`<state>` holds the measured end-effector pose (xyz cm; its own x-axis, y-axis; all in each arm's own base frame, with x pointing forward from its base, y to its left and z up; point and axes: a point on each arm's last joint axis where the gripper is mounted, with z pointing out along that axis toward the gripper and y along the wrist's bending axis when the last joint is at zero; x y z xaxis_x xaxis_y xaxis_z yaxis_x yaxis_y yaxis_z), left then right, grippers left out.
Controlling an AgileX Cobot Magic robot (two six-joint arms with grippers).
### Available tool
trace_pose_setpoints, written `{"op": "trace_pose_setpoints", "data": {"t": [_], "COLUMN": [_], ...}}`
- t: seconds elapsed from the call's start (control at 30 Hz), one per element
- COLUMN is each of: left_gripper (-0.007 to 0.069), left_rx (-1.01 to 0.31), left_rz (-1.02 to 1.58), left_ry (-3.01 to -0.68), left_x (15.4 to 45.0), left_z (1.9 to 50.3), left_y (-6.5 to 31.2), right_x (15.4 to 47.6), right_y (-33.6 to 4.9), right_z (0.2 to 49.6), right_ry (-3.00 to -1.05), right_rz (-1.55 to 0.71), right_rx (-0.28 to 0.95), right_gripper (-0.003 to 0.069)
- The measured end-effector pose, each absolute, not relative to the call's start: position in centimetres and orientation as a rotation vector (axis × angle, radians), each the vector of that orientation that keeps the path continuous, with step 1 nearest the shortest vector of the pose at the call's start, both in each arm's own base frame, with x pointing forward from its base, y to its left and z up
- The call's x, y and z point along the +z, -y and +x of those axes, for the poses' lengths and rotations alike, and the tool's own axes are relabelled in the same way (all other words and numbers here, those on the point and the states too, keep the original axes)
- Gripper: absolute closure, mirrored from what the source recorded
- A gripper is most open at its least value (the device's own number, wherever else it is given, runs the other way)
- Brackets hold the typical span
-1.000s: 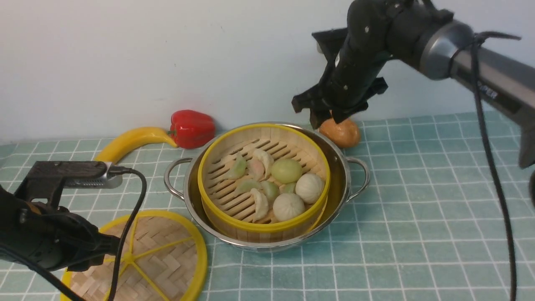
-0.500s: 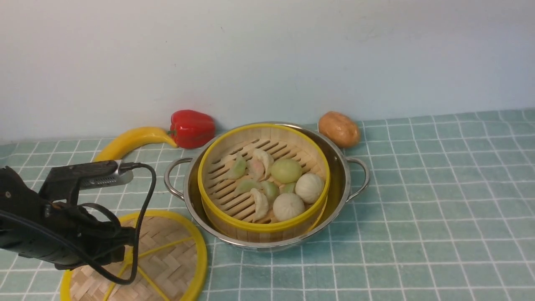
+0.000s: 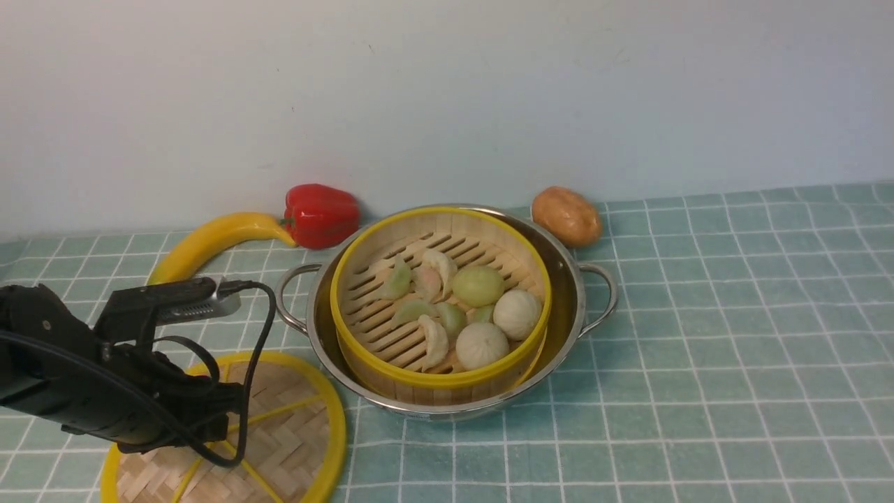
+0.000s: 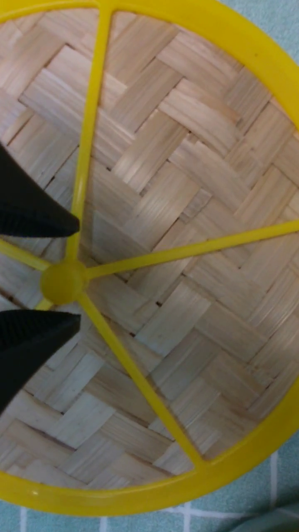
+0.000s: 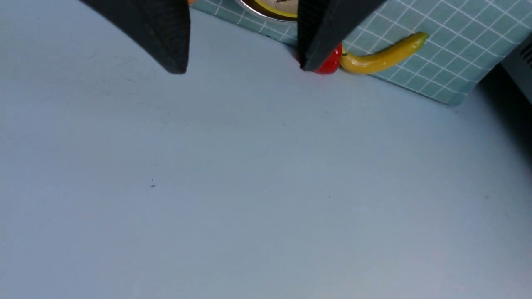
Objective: Place the steamer in the pot on the blue tablecloth, and put the lid on the steamer.
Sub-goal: 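Grasp the bamboo steamer lid lying on the table by its centre knob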
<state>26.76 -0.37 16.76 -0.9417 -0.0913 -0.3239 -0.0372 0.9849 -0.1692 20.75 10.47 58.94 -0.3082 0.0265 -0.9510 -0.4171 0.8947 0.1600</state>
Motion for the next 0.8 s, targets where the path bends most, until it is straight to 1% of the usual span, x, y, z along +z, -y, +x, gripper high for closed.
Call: {"op": "trace_pose_setpoints", "data": {"t": [0.07, 0.27, 0.5, 0.57, 0.63, 0.7, 0.73, 0.77, 0.8], "left_gripper": [0.0389, 0.0505, 0.0505, 0.0505, 0.0505, 0.0505, 0.0505, 0.0505, 0.0505], "left_rx": [-0.233, -0.253, -0.238, -0.224, -0.18, -0.114, -0.062, 0.013, 0.035], "left_rz": [-0.101, -0.132, -0.099, -0.102, -0.12, -0.134, -0.139, -0.136, -0.129], "left_ry": [-2.797, -2.794, -2.802, -2.818, -2.831, -2.835, -2.832, -2.821, -2.815], "left_x": [16.5, 16.1, 17.0, 18.2, 20.0, 21.8, 23.1, 24.9, 25.5], "left_z": [26.8, 27.2, 27.6, 27.9, 28.1, 28.3, 28.4, 28.7, 28.8], "left_y": [0.4, 0.5, 0.1, -0.5, -1.7, -2.9, -3.5, -4.2, -4.4], "right_x": [59.1, 59.2, 59.2, 59.2, 59.3, 59.4, 59.5, 59.6, 59.7], "right_y": [-10.3, -10.2, -10.2, -10.1, -9.9, -9.7, -9.5, -9.2, -9.1], "right_z": [20.5, 20.2, 20.2, 20.2, 20.1, 19.9, 19.8, 19.6, 19.5], "right_ry": [-1.834, -1.828, -1.823, -1.82, -1.814, -1.81, -1.805, -1.797, -1.795], "right_rz": [-0.29, -0.291, -0.309, -0.314, -0.312, -0.306, -0.302, -0.295, -0.293], "right_rx": [0.453, 0.453, 0.439, 0.425, 0.405, 0.385, 0.371, 0.35, 0.344], "right_gripper": [0.0295, 0.0295, 0.0295, 0.0295, 0.0295, 0.0295, 0.0295, 0.0295, 0.0295]}}
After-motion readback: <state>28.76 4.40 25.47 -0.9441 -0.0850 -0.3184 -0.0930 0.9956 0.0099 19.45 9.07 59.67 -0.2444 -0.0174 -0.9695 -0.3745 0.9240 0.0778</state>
